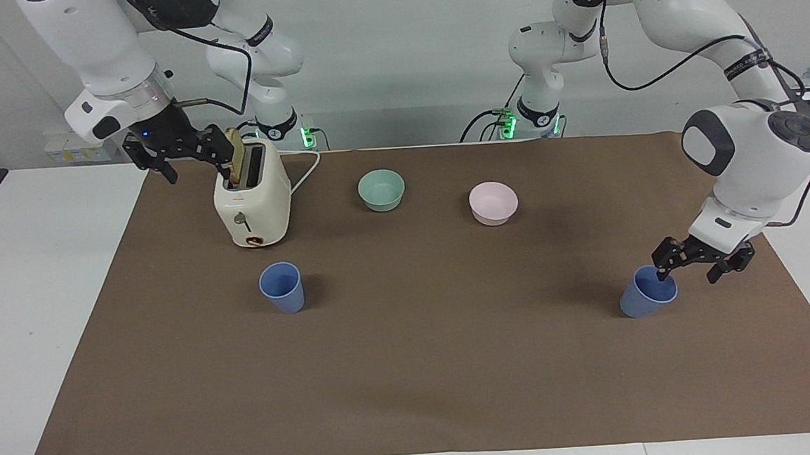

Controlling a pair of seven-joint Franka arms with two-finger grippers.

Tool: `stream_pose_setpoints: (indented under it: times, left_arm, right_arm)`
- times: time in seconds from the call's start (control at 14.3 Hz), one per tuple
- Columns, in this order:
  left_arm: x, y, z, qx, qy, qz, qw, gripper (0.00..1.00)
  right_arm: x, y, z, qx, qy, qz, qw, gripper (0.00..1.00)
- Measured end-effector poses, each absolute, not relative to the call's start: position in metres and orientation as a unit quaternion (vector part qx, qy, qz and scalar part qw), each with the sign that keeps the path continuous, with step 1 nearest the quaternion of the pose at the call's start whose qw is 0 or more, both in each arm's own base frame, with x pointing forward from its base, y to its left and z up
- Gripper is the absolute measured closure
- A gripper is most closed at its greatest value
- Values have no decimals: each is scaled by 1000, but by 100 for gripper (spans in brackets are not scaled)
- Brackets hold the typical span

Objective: Stack blue cups with both arms
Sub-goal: 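Reach the left gripper to the nearby blue cup and grasp it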

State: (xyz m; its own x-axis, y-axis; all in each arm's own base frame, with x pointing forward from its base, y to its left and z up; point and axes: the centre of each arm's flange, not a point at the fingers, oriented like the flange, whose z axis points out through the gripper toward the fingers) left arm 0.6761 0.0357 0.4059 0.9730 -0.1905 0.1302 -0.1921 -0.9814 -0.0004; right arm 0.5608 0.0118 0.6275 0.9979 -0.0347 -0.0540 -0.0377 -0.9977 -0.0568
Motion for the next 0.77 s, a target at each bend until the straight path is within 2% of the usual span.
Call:
stream_pose_setpoints:
  times: [0.07,0.28,0.56,0.63,0.77]
  left_arm:
    - [675,37,395,994,-94,61,10,6]
    - [670,39,373,994,-94,56,14,45]
    - [669,36,373,994,-96,57,16,91]
    - [669,33,376,993,-99,59,17,96]
    - [667,22,387,992,-107,61,21,96]
  right_arm:
    - [561,12,627,-999,18,27,29,0]
    - [561,12,627,-999,18,27,29,0]
    - [561,12,627,-999,18,26,29,0]
    - [561,12,628,-999,18,25,29,0]
    - [561,12,628,-999,18,25,29,0]
